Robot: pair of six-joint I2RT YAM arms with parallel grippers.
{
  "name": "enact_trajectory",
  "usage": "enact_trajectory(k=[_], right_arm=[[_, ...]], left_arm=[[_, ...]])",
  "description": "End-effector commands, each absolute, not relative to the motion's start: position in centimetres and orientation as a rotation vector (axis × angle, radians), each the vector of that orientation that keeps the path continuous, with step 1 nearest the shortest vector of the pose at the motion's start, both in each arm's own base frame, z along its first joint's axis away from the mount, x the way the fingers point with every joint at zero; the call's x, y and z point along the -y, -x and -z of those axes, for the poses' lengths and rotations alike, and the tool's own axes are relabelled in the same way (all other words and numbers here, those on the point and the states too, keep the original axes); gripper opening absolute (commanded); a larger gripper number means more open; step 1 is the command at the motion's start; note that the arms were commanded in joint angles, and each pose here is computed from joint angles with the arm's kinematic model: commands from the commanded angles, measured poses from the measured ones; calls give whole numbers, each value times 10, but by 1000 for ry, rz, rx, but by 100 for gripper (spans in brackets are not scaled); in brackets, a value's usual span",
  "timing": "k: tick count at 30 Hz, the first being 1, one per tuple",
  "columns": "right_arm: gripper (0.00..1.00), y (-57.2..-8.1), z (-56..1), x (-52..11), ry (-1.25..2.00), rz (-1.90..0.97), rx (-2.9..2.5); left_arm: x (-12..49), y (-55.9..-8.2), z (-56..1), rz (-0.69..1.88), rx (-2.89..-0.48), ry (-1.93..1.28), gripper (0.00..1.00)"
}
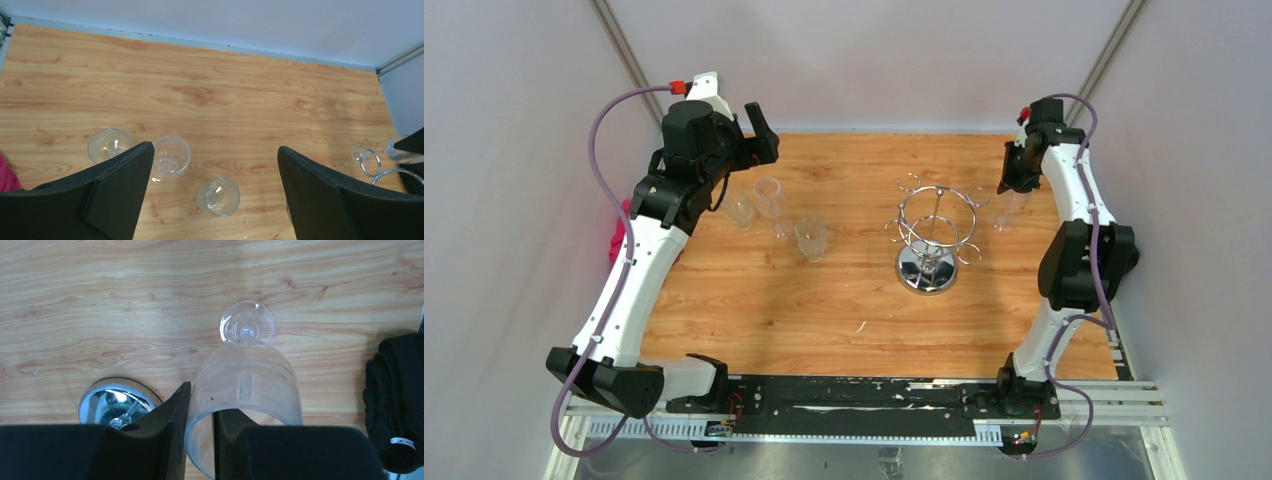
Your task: Take the wine glass off the wine glass rack
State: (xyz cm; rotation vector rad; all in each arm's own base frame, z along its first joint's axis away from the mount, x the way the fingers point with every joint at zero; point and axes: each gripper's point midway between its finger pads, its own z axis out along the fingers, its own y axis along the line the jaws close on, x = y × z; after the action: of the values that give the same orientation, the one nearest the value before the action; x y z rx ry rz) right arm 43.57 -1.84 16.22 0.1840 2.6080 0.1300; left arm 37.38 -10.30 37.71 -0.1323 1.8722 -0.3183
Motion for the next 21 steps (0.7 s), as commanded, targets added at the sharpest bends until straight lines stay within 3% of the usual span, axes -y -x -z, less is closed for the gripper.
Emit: enact_trajectory(k=[1,16,21], right_arm=[[0,-439,-159,24,-204,-161,-2600],[0,-439,-158,26,-234,-177,-2613],[16,-438,-167,25,-234,-179,-2593]], left_arm=[[103,-377,-372,304,-1880,123,100],[105,-381,-372,304,-1883,119,100],[105,-380,-372,304,-1886,120,100]])
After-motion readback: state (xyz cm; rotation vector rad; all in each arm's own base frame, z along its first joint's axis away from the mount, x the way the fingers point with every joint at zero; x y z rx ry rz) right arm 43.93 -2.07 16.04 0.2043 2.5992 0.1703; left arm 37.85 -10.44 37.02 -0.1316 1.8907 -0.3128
